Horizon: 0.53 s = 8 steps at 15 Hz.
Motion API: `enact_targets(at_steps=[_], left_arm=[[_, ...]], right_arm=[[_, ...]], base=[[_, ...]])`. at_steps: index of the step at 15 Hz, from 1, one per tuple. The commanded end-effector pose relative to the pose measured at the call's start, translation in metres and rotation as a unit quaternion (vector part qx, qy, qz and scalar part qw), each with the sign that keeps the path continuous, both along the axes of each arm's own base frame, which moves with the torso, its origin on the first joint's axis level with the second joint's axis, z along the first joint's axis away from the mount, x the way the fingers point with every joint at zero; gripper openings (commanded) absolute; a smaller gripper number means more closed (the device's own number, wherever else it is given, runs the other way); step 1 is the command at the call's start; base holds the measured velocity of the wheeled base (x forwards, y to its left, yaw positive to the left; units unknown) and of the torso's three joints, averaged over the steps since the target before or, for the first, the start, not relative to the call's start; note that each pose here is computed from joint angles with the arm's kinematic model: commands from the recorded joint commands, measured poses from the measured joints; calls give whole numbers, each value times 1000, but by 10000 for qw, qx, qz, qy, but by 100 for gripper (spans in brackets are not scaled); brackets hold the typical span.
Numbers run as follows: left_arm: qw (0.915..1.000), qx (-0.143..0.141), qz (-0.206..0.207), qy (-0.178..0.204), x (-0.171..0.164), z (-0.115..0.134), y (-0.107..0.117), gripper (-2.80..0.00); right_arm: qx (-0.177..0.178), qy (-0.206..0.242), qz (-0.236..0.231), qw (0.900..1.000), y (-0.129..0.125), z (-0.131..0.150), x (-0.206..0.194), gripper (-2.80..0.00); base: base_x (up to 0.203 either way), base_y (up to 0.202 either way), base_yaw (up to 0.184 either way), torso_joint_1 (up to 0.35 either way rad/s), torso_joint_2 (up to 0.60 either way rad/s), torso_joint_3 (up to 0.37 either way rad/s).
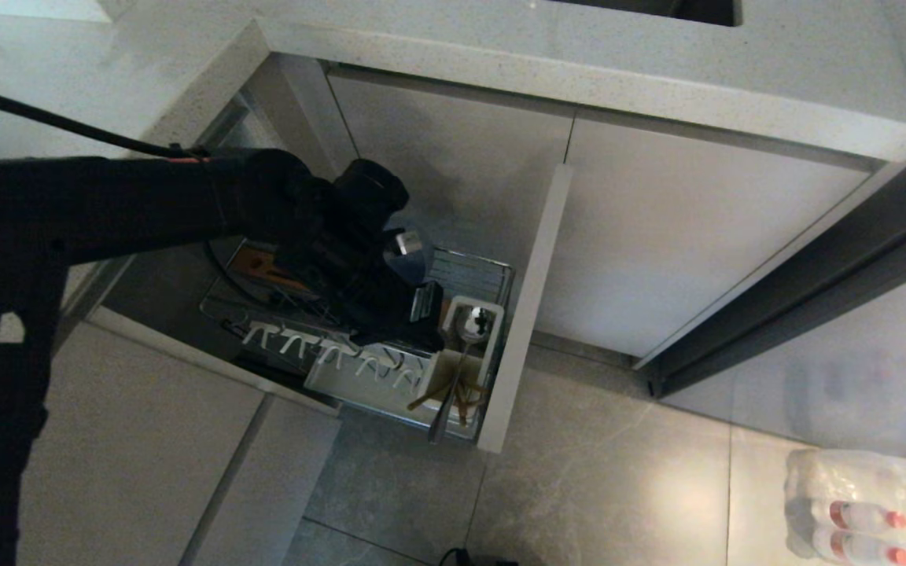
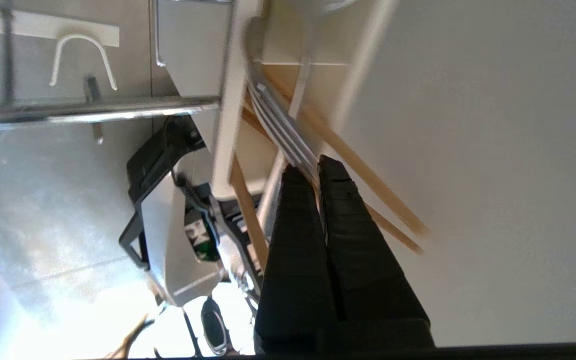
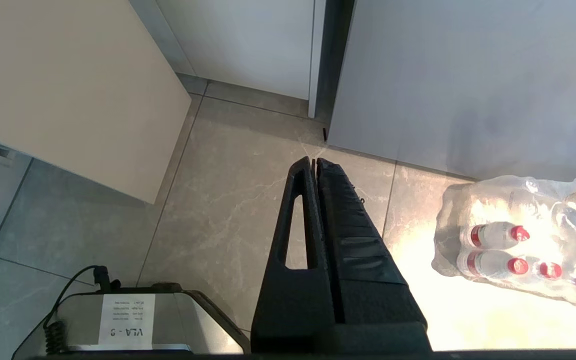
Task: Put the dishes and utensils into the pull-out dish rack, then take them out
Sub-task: Pick up the plate and place it in the cupboard
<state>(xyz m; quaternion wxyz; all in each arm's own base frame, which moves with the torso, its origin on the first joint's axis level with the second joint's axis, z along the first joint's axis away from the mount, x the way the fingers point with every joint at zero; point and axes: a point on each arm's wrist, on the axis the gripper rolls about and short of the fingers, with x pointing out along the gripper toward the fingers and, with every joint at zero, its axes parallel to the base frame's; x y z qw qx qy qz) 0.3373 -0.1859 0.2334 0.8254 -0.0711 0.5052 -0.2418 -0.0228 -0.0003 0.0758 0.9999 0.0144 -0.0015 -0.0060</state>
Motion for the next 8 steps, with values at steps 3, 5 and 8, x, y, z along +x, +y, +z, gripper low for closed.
enact_targets(at_steps=[3, 5, 8], left_arm=[[9988, -244, 22, -416, -29, 44, 17, -280], [9974, -354, 24, -619, -46, 64, 26, -280], [9940, -540, 52, -952, -73, 93, 42, -280]], right_arm=[[2, 6, -2, 10000, 0, 0, 0, -280], [2, 6, -2, 10000, 0, 0, 0, -280], [2, 6, -2, 10000, 0, 0, 0, -280]], base=[[0, 0, 0, 0, 0, 0], [0, 0, 0, 0, 0, 0], [0, 0, 0, 0, 0, 0]])
